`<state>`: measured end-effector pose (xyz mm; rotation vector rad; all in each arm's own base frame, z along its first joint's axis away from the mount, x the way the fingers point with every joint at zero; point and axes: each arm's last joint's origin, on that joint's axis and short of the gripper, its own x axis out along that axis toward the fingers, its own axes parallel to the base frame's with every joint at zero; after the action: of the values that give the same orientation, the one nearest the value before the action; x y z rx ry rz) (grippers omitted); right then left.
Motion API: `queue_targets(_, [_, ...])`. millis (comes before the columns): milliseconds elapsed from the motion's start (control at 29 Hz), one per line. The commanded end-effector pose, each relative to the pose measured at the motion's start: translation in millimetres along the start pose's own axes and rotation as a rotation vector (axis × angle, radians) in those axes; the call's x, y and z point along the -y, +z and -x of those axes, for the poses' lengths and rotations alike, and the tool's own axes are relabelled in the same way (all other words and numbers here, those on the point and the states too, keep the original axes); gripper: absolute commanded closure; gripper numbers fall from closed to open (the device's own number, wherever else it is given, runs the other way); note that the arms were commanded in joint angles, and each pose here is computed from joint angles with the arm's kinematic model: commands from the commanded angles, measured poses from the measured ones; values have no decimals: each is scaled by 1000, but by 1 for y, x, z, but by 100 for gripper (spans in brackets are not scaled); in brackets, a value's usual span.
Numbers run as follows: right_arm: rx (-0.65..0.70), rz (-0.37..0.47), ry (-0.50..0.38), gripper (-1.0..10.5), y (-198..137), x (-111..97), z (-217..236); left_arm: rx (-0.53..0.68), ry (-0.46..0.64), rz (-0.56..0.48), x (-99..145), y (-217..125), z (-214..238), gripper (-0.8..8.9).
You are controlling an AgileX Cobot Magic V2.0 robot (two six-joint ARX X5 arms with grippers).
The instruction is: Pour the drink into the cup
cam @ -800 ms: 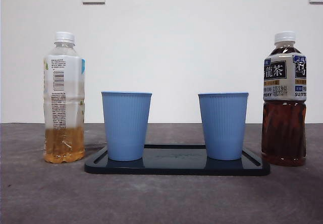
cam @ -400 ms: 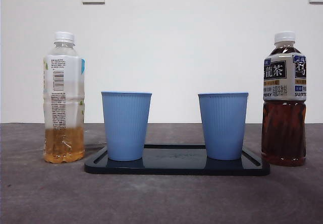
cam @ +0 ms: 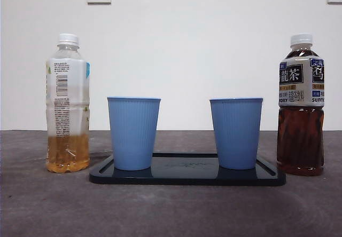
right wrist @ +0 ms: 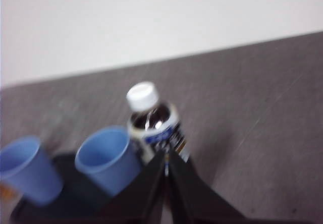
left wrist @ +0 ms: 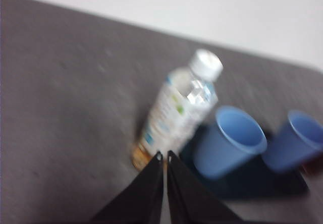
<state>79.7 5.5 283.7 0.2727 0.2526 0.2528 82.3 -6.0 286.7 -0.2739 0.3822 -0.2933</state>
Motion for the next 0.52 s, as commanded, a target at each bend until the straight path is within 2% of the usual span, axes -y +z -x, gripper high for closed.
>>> queue_targets(34, [-84, 86, 46, 940, 9, -3, -1, -46, -59, -93, 3, 9, -1, 803])
queue_targets(207, [-221, 114, 122, 940, 17, -8, -4, -153, -138, -119, 7, 14, -4, 803])
queue_targets(379, [-332, 107, 157, 940, 13, -11, -5, -252, -194, -130, 11, 13, -5, 803])
queue_targets(517, [-413, 103, 176, 940, 6, -12, -3, -275, -212, -135, 13, 10, -4, 800])
